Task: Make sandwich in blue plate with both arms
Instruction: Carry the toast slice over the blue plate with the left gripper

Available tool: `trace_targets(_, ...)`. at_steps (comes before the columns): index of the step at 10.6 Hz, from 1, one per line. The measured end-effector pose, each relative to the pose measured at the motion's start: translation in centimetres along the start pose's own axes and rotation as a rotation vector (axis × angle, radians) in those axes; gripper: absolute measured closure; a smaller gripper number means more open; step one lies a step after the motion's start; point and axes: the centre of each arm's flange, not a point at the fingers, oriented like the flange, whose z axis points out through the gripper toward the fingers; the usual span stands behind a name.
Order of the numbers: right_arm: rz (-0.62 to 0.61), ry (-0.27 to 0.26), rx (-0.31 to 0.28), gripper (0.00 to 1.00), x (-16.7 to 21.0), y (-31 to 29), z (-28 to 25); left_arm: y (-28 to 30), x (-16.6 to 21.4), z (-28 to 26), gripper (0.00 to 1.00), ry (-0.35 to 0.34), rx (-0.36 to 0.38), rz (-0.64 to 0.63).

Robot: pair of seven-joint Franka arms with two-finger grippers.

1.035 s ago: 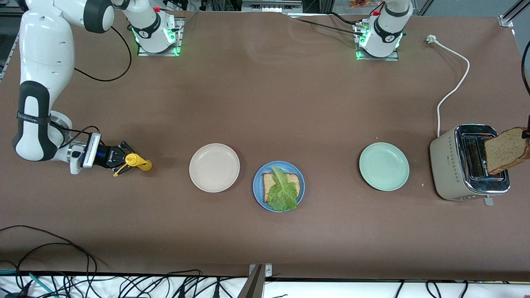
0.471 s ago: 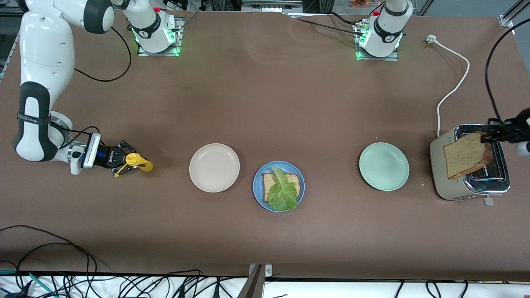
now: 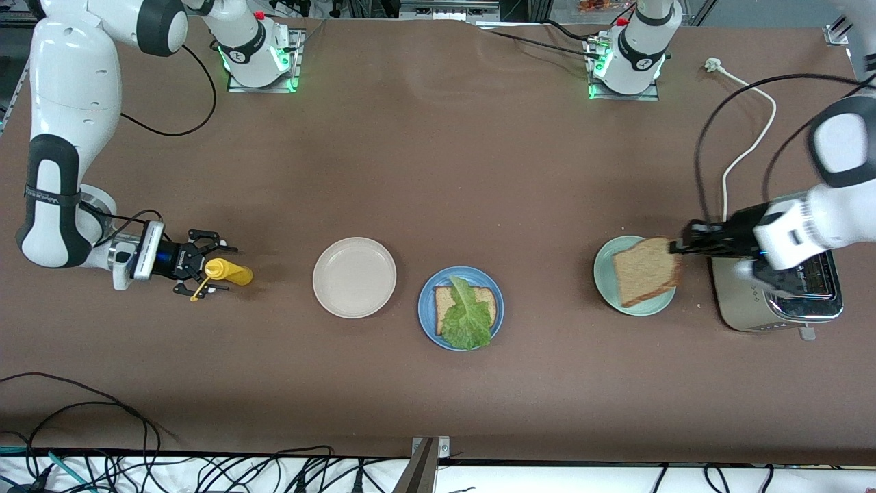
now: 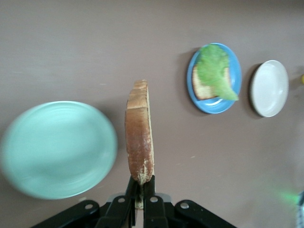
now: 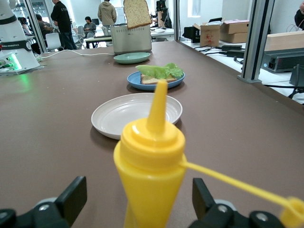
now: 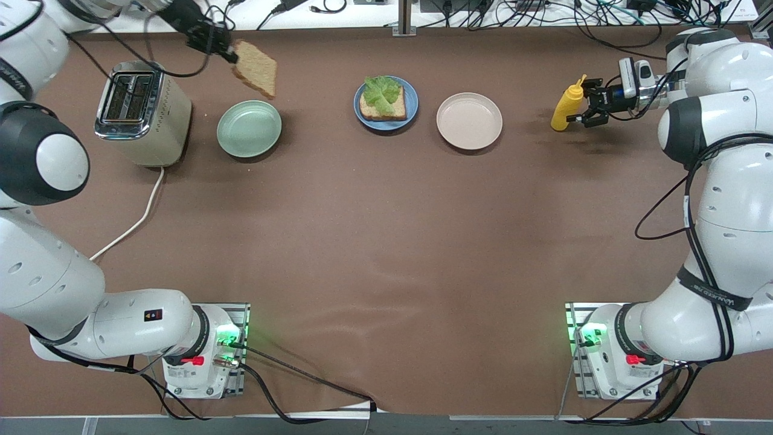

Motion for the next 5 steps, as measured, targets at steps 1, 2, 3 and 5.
trace_targets(1, 0.006, -0.002, -0.008, 0.00, -0.3, -0.1, -0.6, 2.2, 0.5, 2.5, 0.92, -0.012, -0.050, -0.033)
trace_targets(2, 0.014, -0.005, -0.016, 0.00, -0.8, -0.2, -1.5, 4.5, 0.9, 4.5, 0.92, -0.036, -0.082, -0.079)
trace_targets(3, 0.022, -0.007, -0.026, 0.00, -1.4, -0.4, -2.3, 6.6, 1.1, 6.3, 0.92, -0.061, -0.105, -0.113)
trace_targets(5, 0.039, -0.020, -0.028, 0.00, -2.4, -0.8, -3.6, 10.6, 1.6, 9.9, 0.92, -0.085, -0.168, -0.129)
